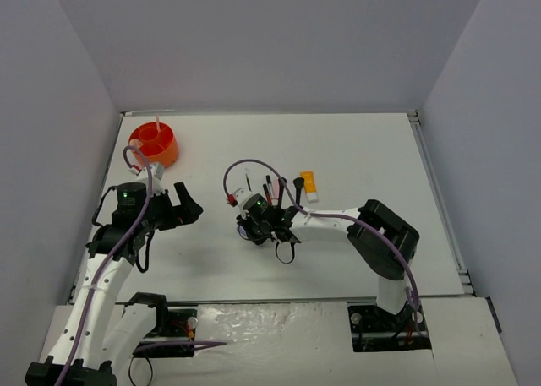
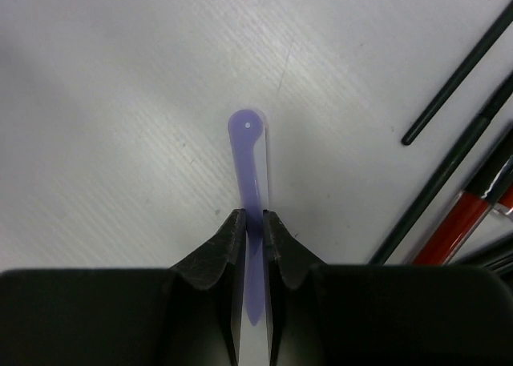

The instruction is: Organize the makeup

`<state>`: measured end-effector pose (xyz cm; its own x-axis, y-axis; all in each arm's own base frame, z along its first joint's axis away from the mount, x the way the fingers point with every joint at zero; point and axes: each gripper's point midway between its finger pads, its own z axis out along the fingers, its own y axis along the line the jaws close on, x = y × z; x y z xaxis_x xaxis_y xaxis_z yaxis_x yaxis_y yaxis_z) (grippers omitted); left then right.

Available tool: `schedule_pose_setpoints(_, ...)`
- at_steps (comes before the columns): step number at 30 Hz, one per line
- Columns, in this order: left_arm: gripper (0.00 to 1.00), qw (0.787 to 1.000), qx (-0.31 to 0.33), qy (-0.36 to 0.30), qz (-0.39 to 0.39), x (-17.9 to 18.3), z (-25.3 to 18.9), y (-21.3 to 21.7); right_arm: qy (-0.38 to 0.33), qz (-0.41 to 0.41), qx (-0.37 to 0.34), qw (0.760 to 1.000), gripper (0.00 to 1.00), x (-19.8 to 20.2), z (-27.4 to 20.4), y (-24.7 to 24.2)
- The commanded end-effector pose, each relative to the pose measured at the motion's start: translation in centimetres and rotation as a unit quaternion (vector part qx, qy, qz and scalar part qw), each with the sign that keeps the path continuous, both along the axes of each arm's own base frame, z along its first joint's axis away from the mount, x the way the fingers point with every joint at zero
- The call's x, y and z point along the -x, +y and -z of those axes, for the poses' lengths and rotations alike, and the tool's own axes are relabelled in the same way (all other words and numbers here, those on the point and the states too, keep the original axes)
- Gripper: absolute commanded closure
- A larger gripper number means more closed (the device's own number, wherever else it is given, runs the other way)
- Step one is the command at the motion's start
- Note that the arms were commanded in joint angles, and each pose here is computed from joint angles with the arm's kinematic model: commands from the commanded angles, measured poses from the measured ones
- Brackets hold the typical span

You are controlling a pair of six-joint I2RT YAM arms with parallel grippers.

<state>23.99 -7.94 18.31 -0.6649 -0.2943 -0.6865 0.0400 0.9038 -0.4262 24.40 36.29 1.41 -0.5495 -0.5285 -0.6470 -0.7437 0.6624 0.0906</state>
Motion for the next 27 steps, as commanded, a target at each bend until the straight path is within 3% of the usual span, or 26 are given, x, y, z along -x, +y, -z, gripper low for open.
schedule_pose_setpoints(1,0.06,0.995,0.093,-0.027,0.018,-1.2,-2.3,-2.8,-0.033,-0.013,-0.071,0.997,1.0,0.5,-5.0,1.3)
schedule_pose_setpoints(6,0.06,0.988,0.146,-0.034,0.029,-1.6,-3.6,-4.6,-0.105,-0.02,-0.187,0.977,1.0,0.2,-11.8,2.4)
schedule_pose_setpoints(11,0.07,0.981,0.183,-0.045,0.047,-2.1,-5.3,-6.9,-0.156,-0.024,-0.257,0.953,1.0,0.4,-16.2,2.3)
schedule_pose_setpoints(22,0.13,0.976,0.19,-0.061,0.09,-3.3,-7.3,-12.8,-0.209,-0.019,-0.31,0.927,1.0,0.2,-20.7,1.8)
schedule_pose_setpoints(27,0.29,0.977,0.193,-0.059,0.076,-4.1,-7.2,-13.2,-0.215,-0.016,-0.313,0.925,1.0,0.1,-21.0,1.5)
